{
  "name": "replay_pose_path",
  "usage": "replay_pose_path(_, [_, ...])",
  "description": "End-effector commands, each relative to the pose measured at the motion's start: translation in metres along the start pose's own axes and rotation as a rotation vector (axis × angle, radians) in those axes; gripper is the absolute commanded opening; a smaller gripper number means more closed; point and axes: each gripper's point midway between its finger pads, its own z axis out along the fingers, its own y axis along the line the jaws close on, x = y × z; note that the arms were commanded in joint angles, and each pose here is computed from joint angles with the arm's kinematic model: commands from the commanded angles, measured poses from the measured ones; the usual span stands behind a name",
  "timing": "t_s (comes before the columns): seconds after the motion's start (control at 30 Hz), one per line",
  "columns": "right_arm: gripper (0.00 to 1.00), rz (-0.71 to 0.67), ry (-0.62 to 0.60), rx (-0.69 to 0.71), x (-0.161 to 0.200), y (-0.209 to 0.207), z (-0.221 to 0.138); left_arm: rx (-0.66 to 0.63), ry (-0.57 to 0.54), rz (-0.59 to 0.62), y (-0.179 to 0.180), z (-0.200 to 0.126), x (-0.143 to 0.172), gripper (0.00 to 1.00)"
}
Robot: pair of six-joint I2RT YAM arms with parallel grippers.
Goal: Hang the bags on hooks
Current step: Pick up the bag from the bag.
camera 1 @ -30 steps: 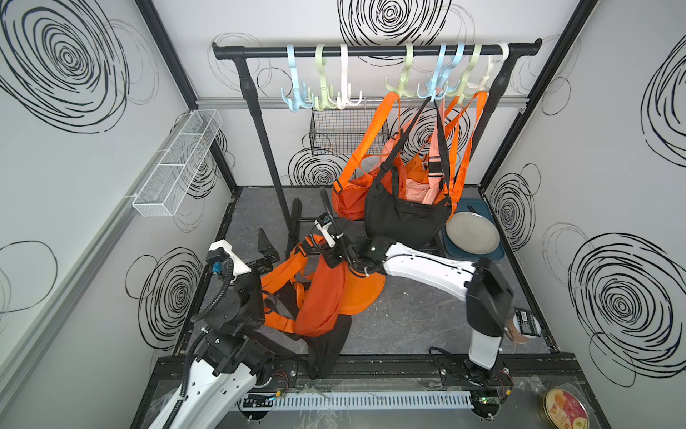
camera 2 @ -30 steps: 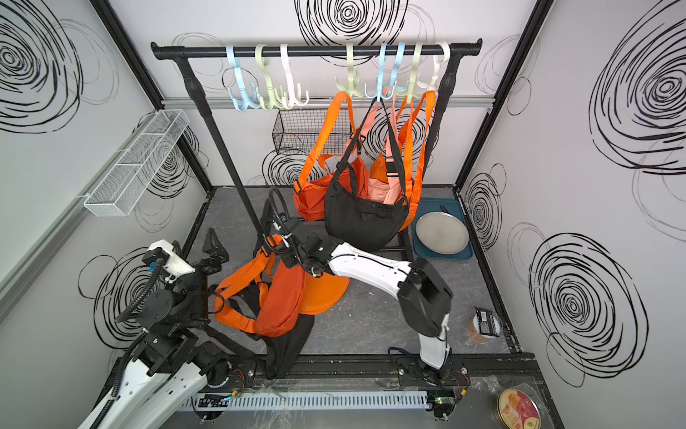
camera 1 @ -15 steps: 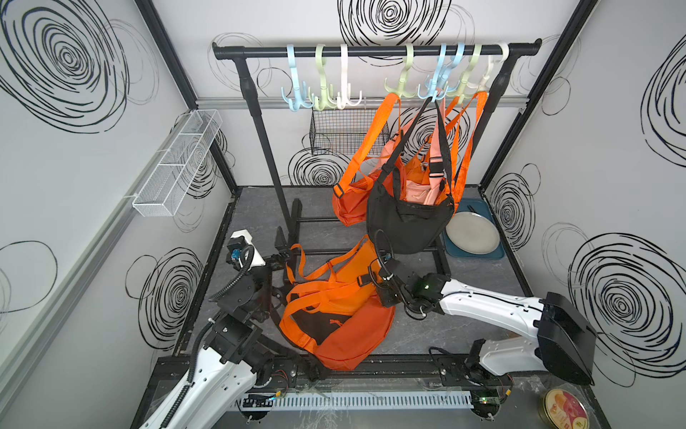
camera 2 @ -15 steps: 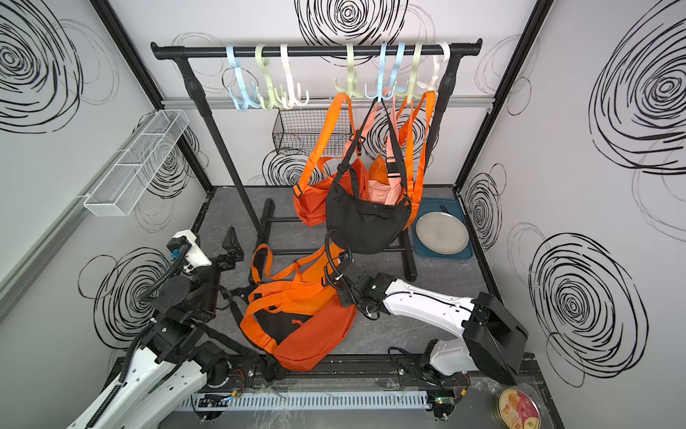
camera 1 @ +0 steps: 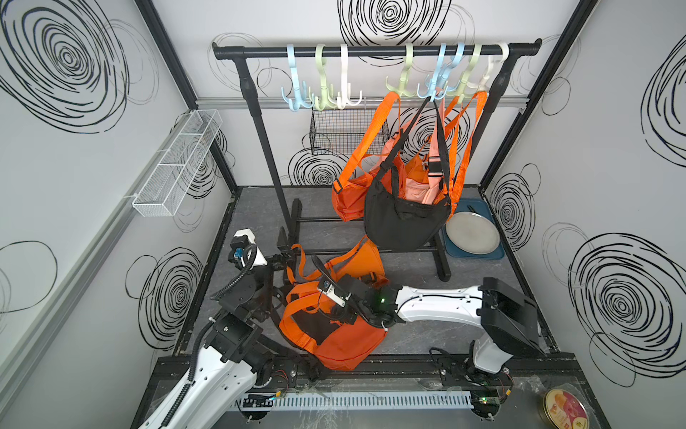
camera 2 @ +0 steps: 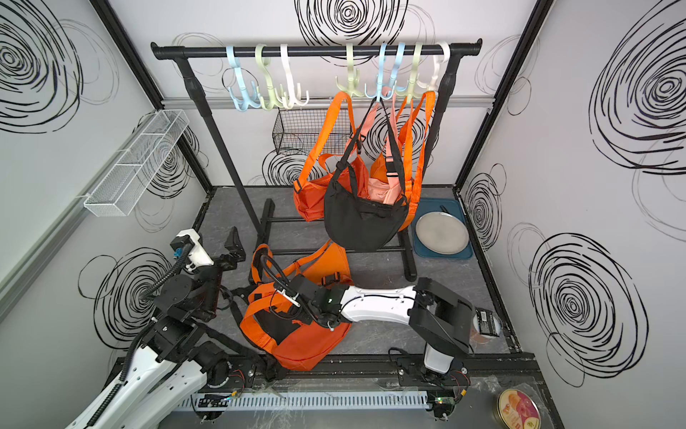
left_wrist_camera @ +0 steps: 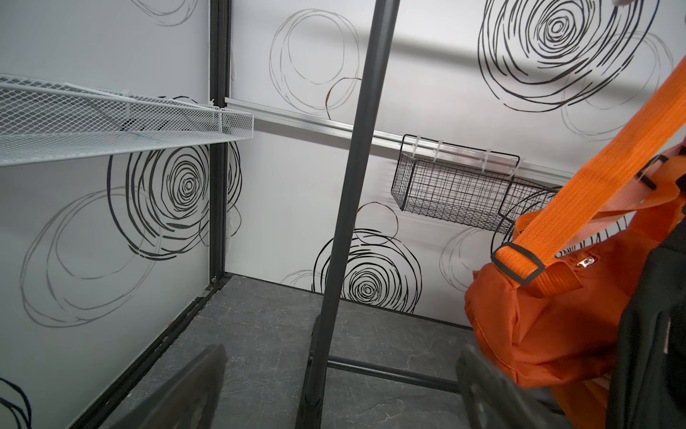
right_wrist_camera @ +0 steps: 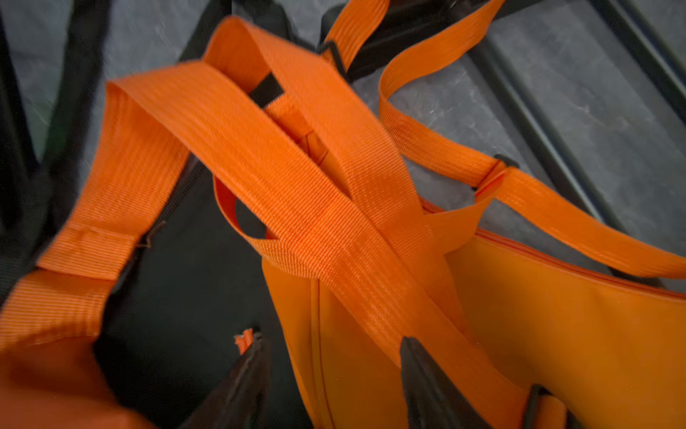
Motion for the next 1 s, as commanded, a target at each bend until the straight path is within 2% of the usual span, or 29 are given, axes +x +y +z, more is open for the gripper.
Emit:
replay_pose_path(0.0, [0.59, -0.07, -0.048, 0.089, -0.009, -0.014, 0.007, -0.008, -0.055, -0.019, 0.001, -0.003, -0.021, 0.99])
replay_pose_path(0.13, [0.58, -0.074, -0.059, 0.214, -0.007, -0.032, 0.016, -0.006, -0.059, -0.017, 0.002, -0.004, -0.022, 0.99])
replay_pose_path(0.23, [0.55, -0.075, -0.079, 0.254, -0.009, -0.038, 0.02, -0.005, -0.063, -0.019, 0.002, -0.004, -0.023, 0.99])
replay_pose_path(0.43, [0.49, -0.075, -0.081, 0.235, -0.002, -0.035, 0.039, -0.013, -0.058, -0.01, 0.002, -0.004, -0.021, 0.99])
replay_pose_path(0.5, [0.41, -0.073, -0.086, 0.225, -0.003, -0.034, 0.042, -0.018, -0.06, -0.008, 0.003, -0.003, -0.021, 0.99])
replay_pose_path(0.63, [0.13, -0.068, -0.104, 0.224, -0.008, -0.035, 0.039, -0.015, -0.056, -0.003, 0.002, -0.002, -0.02, 0.99])
replay_pose_path(0.73, [0.02, -0.05, -0.137, 0.221, -0.017, -0.039, 0.028, -0.014, -0.053, -0.001, 0.002, -0.001, -0.019, 0.99])
replay_pose_path(0.87, [0.0, -0.017, -0.197, 0.253, -0.033, -0.054, -0.002, -0.003, -0.051, 0.004, 0.0, -0.001, -0.018, 0.99])
replay_pose_path(0.97, [0.0, 0.026, -0.256, 0.248, -0.048, -0.067, -0.03, 0.056, -0.055, 0.013, -0.011, -0.002, -0.02, 0.99])
